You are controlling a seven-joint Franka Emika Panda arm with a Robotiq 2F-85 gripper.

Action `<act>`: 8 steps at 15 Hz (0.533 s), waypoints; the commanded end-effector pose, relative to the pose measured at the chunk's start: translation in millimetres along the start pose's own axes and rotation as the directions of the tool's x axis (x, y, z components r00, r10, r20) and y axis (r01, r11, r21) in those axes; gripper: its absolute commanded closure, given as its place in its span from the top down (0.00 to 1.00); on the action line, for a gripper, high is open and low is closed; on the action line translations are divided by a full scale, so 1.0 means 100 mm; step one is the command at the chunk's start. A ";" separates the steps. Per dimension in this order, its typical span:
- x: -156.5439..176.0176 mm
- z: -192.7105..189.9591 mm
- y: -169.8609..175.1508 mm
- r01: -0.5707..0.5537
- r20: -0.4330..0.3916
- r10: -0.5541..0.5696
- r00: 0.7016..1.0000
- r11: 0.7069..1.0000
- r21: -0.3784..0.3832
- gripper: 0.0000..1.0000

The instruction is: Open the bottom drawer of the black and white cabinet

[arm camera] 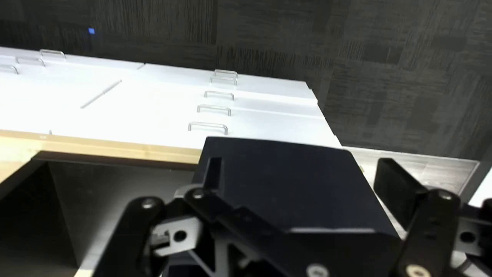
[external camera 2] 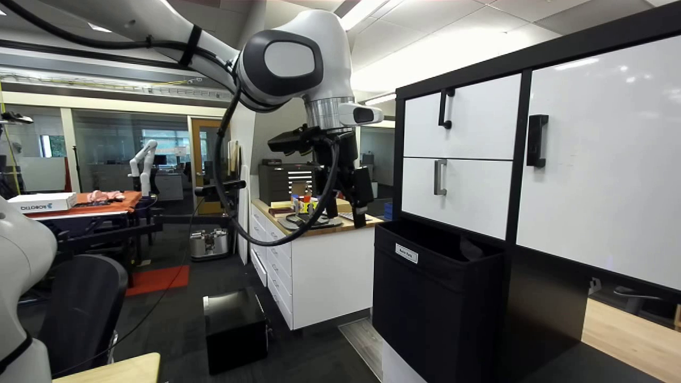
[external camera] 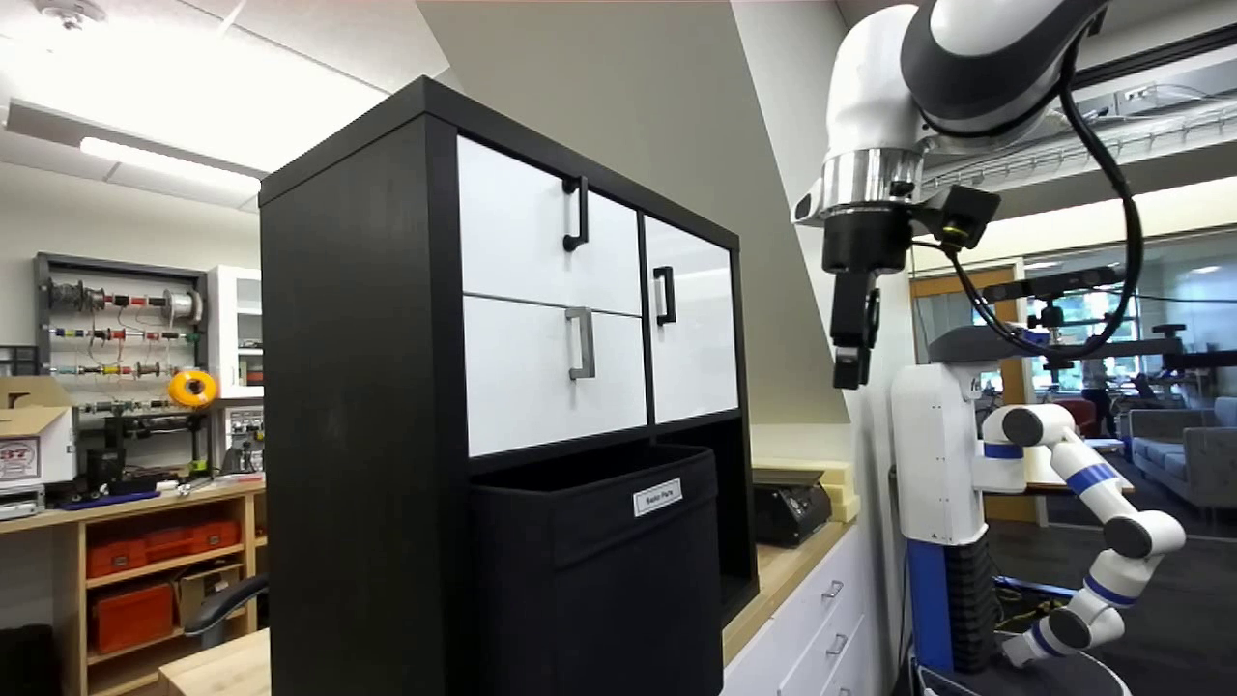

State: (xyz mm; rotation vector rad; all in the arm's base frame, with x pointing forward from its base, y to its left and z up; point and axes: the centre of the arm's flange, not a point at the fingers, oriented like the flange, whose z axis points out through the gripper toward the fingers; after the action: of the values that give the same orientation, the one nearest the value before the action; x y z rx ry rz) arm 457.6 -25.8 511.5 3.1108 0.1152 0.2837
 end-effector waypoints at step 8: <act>0.98 -0.04 -0.14 -0.086 -0.201 0.105 0.974 0.991 0.101 1.00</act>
State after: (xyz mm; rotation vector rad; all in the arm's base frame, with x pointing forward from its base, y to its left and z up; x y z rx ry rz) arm 527.0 -18.2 527.6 3.1727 -0.0167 0.5898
